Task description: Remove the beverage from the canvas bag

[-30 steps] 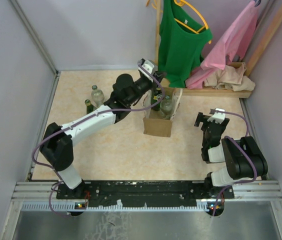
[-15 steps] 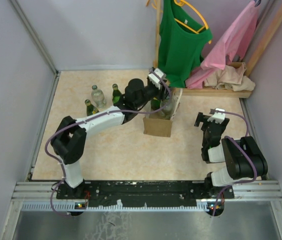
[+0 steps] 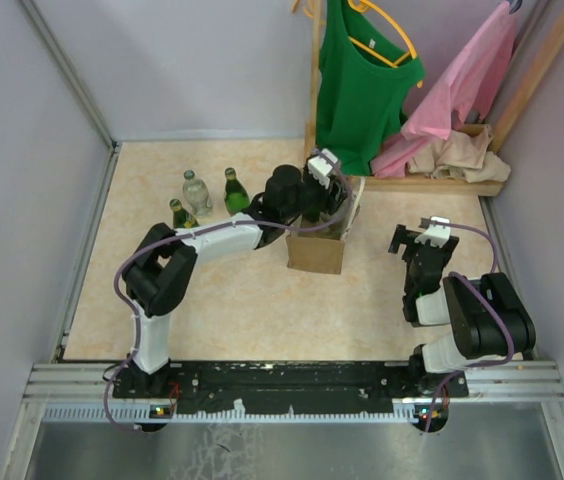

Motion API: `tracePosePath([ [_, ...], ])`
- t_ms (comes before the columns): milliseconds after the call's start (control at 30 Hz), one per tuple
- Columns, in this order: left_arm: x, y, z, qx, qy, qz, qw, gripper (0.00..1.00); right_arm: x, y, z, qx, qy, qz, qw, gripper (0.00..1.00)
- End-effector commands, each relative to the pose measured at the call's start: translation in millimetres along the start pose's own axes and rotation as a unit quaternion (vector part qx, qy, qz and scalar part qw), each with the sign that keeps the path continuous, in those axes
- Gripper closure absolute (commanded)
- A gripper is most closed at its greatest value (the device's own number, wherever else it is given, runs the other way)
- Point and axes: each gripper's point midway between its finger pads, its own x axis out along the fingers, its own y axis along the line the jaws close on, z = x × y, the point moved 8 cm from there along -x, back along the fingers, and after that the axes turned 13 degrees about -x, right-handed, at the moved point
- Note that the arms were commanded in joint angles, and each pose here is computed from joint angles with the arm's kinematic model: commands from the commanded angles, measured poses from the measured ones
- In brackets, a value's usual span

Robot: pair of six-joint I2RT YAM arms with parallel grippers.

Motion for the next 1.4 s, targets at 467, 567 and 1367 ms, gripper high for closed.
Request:
tracePosePath([
  [467, 25.4, 6.0, -23.0, -0.004, 0.009, 0.005, 1.000, 0.32, 5.7, -1.9, 18.0, 0.016, -0.037, -0.010, 0.999, 0.01],
  [567, 28.1, 7.3, -26.6, -0.003, 0.008, 0.006, 1.000, 0.33, 5.6, -1.9, 17.9, 0.016, -0.037, -0.010, 0.999, 0.01],
  [1367, 14.3, -9.3, 57.7, 0.038, -0.080, -0.012, 0.996, 1.00, 5.7, -1.8, 18.2, 0.016, -0.038, -0.009, 0.999, 0.01],
])
